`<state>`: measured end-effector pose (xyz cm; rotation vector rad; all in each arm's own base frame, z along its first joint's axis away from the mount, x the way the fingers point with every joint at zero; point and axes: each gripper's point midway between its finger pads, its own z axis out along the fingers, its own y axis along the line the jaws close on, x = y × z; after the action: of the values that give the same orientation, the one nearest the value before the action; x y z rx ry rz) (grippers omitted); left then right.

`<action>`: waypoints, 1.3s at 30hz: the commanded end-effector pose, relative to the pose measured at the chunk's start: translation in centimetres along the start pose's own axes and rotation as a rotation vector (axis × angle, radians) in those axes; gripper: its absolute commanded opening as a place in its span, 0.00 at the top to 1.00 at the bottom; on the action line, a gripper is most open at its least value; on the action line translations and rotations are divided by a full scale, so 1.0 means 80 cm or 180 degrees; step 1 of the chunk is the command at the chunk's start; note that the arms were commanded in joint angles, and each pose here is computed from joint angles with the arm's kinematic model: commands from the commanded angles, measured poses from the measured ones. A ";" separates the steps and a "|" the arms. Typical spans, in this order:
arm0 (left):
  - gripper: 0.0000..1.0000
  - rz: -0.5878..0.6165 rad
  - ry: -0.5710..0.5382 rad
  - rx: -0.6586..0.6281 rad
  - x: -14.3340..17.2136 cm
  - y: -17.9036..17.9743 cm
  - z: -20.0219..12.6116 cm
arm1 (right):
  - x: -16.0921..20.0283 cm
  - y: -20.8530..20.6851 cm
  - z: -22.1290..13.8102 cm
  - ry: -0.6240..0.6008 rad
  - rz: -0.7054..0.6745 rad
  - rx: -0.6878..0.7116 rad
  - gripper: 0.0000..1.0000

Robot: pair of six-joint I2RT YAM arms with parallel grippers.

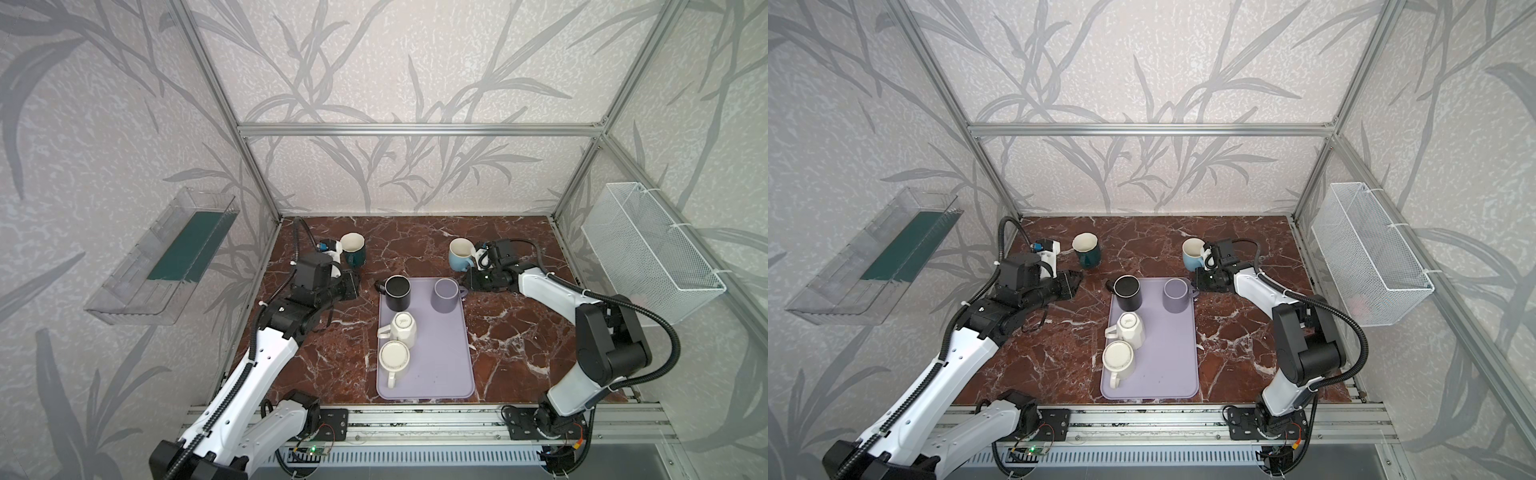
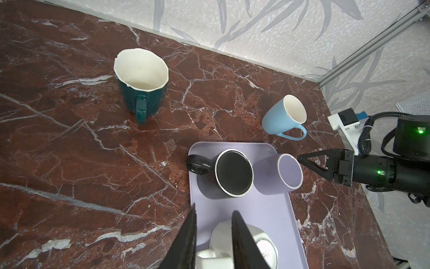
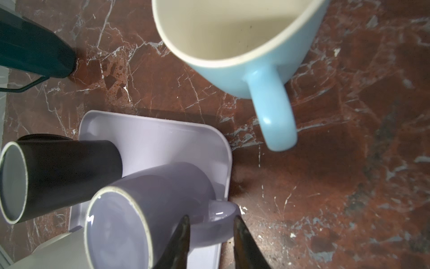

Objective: Turn the mug right side up
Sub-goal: Rotate the mug on the tray.

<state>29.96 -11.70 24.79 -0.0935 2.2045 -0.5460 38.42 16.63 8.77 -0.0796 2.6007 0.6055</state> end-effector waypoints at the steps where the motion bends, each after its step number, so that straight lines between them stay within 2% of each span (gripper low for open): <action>1: 0.72 -0.0047 -0.0014 0.0051 0.002 -0.005 -0.004 | -0.018 -0.001 0.003 -0.0098 -0.0153 0.0044 0.69; 4: 0.72 -0.0032 -0.0015 0.0066 0.002 -0.007 -0.005 | -0.016 0.001 0.003 -0.0061 -0.0240 0.0011 0.69; 10: 0.71 -0.0022 -0.0025 0.0084 0.001 -0.010 -0.005 | 0.027 -0.005 0.015 0.0276 -0.0384 0.0040 0.70; 21: 0.71 -0.0011 0.0006 0.0116 0.001 -0.015 0.003 | 0.109 0.034 -0.023 0.0511 -0.0731 -0.0043 0.71; 28: 0.71 -0.0018 0.0015 0.0126 0.002 -0.016 0.004 | 0.113 0.065 -0.064 0.0498 -0.1103 -0.0091 0.71; 34: 0.71 -0.0036 0.0023 0.0145 0.004 -0.018 0.005 | 0.141 0.089 -0.055 0.0880 -0.1490 -0.0127 0.67; 39: 0.71 -0.0020 0.0049 0.0132 0.007 -0.018 0.004 | 0.142 0.090 -0.044 0.1024 -0.1633 -0.0061 0.65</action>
<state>29.76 -13.10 24.84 -0.0626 2.2055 -0.5851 26.10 22.60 9.71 -0.8120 2.6758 0.5080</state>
